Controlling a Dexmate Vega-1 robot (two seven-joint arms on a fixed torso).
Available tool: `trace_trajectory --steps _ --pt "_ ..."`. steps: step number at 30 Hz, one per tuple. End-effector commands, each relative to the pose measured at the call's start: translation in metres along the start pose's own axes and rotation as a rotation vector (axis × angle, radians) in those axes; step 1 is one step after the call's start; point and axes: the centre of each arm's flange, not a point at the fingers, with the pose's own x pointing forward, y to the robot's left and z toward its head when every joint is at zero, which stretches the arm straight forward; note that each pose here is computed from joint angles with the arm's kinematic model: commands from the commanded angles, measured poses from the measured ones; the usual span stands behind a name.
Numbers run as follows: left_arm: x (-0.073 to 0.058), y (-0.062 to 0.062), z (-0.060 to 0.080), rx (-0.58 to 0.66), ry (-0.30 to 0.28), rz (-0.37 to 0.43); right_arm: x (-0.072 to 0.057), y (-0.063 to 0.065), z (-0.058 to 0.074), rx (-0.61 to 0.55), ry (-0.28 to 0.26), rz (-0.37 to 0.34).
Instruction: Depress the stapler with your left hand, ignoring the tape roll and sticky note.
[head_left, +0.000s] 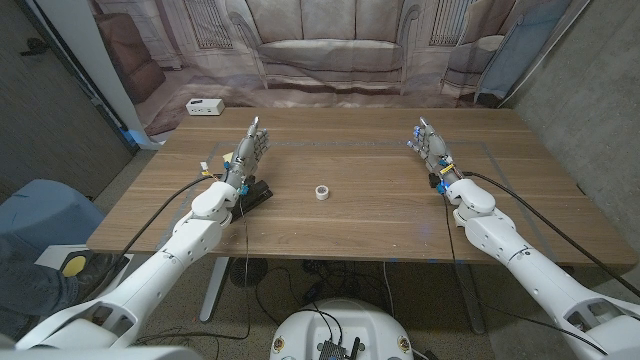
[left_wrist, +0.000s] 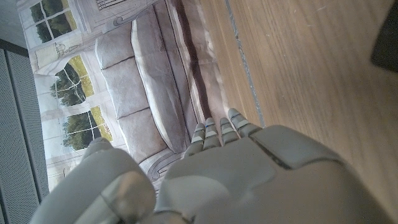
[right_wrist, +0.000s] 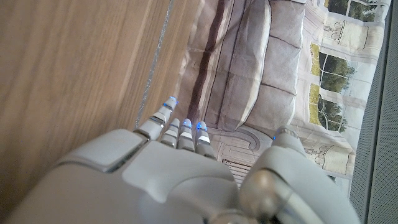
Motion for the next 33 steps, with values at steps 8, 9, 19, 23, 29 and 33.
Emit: trace_trajectory --steps 8,9,19,23,29,33 --pt "-0.019 0.008 0.022 0.041 -0.075 0.012 -0.019 0.001 0.007 -0.027 -0.029 -0.044" --pt "-0.020 0.010 0.023 0.047 -0.078 0.012 -0.019 0.001 0.007 -0.030 -0.029 -0.044" --pt "-0.029 0.019 0.035 0.106 -0.107 0.000 -0.025 0.002 0.006 -0.027 -0.029 -0.056" --pt "-0.034 0.023 0.037 0.129 -0.107 -0.014 -0.027 0.003 0.006 -0.032 -0.026 -0.049" --pt "-0.042 0.028 0.041 0.171 -0.105 -0.038 -0.027 0.005 0.010 -0.044 -0.032 -0.049" --pt "-0.047 0.032 0.041 0.177 -0.106 -0.029 -0.028 0.006 0.012 -0.048 -0.042 -0.057"
